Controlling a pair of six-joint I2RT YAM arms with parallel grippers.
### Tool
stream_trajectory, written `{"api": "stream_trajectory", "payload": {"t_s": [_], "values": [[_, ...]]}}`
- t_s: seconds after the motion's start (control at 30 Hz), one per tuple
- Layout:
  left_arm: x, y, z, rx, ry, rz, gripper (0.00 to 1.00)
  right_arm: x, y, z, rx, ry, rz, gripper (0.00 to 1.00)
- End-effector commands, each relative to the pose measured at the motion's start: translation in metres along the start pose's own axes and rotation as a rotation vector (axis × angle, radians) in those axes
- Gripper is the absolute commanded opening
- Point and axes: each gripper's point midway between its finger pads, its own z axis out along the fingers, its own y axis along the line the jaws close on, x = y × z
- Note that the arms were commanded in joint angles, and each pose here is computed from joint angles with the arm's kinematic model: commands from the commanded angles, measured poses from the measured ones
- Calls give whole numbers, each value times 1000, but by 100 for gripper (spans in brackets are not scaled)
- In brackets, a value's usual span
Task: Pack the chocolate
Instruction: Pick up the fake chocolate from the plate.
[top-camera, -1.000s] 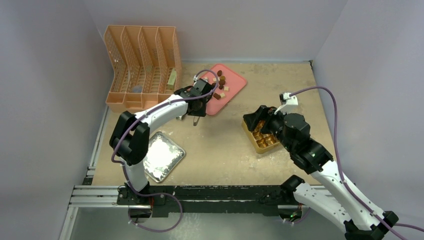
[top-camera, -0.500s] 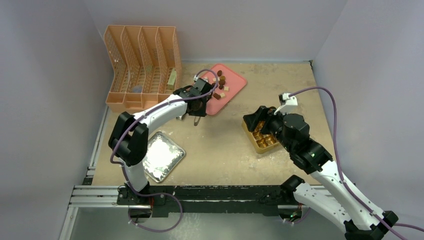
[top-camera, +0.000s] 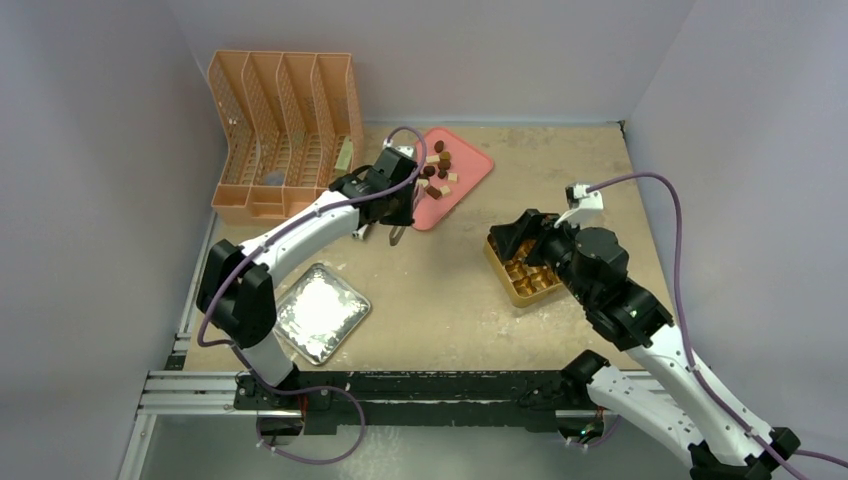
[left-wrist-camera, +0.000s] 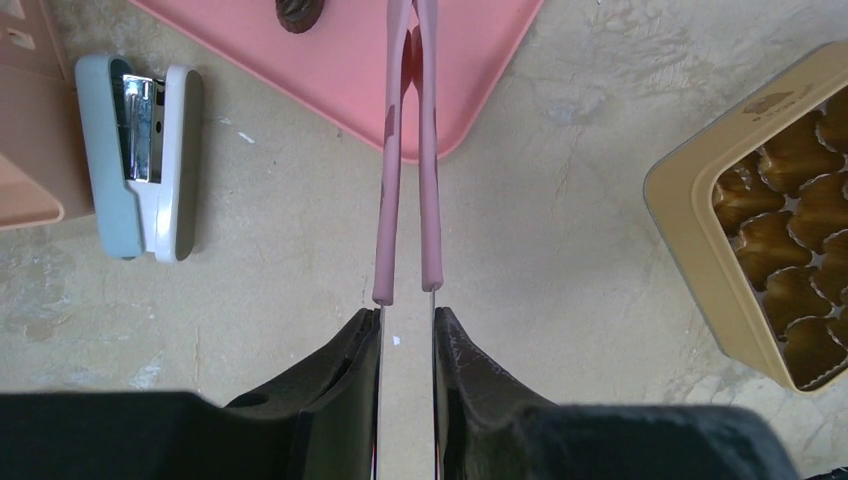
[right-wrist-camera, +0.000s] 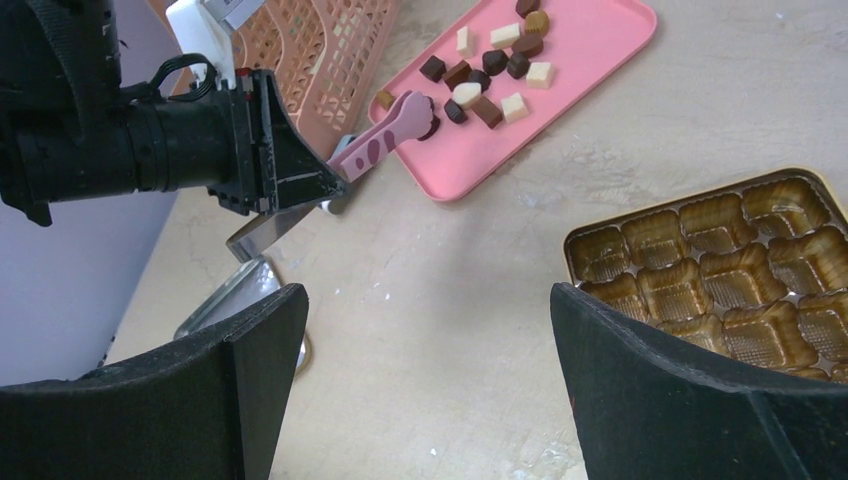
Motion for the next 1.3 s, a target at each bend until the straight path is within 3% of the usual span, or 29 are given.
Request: {"api": "stream_trajectory", "payload": {"t_s": [0.0, 0.27, 0.8, 1.27], "values": [[-22, 1, -16, -4, -100, -28, 25, -30, 5, -9, 1, -83, -9, 92], [-17, 29, 11, -122, -58, 26, 32, -34, 5, -11, 4, -91, -13, 92], [-36, 39, 47, -106, -23, 29, 37, -28, 1, -14, 6, -91, -7, 92], [-29, 41, 64, -111, 17, 26, 37, -23, -2, -13, 11, -86, -15, 92]]}}
